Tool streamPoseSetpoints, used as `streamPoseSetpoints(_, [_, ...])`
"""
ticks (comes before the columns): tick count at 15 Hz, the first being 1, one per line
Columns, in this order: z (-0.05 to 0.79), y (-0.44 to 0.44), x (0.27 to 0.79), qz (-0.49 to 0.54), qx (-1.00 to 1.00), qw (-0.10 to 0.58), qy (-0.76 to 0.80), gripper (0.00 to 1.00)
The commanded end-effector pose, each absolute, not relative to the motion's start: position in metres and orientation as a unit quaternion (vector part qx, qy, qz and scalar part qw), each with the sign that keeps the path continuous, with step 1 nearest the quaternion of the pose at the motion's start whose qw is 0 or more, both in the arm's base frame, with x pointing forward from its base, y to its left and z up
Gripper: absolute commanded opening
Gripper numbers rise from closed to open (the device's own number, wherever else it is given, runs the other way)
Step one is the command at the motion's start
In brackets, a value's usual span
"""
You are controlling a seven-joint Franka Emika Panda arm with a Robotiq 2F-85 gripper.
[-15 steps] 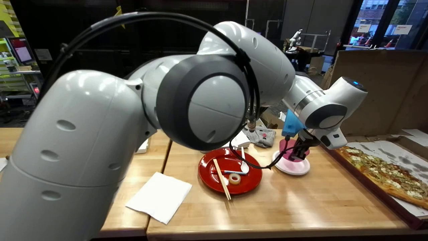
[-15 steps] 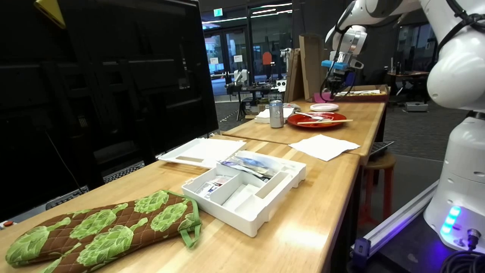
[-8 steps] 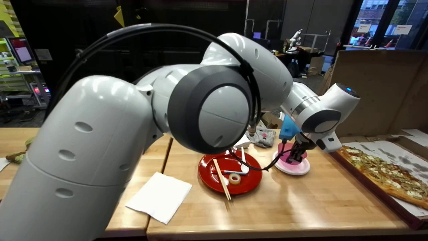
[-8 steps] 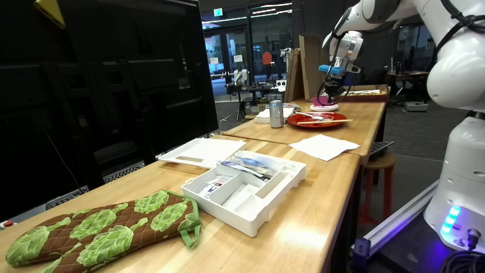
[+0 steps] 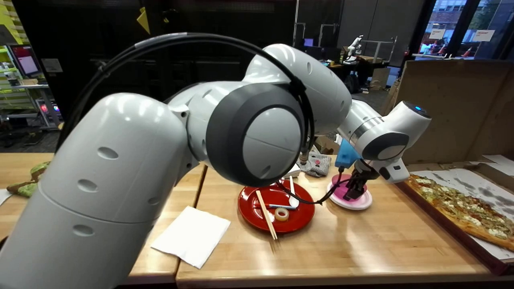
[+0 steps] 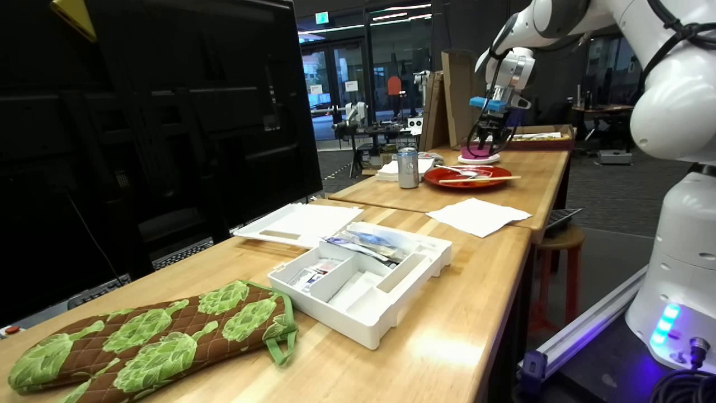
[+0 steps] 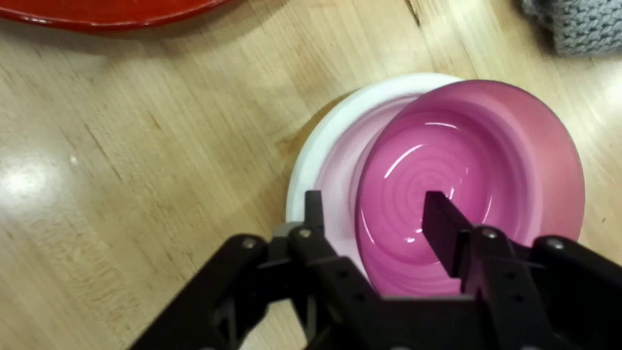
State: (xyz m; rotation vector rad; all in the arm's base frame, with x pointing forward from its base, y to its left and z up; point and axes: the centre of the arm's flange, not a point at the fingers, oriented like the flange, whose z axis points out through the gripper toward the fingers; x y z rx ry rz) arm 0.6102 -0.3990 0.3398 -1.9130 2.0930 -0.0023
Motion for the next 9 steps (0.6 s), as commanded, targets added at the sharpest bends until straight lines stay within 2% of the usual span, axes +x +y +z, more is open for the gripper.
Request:
streamPoseSetpoints(1, [0.357, -0.387, 0.598, -0.01, -0.67, 0.163, 0.724, 0.88])
streamPoseSetpoints(2, [0.363, -0.382, 0.591, -0.014, -0.674, 0.167, 0.72, 0.95])
streamPoseSetpoints(3, [0.37, -0.376, 0.581, -0.018, -0.681, 0.174, 0.711, 0.99])
streamPoseSetpoints(9, [0.402, -0.324, 0.524, -0.064, -0.77, 0.173, 0.611, 1.0])
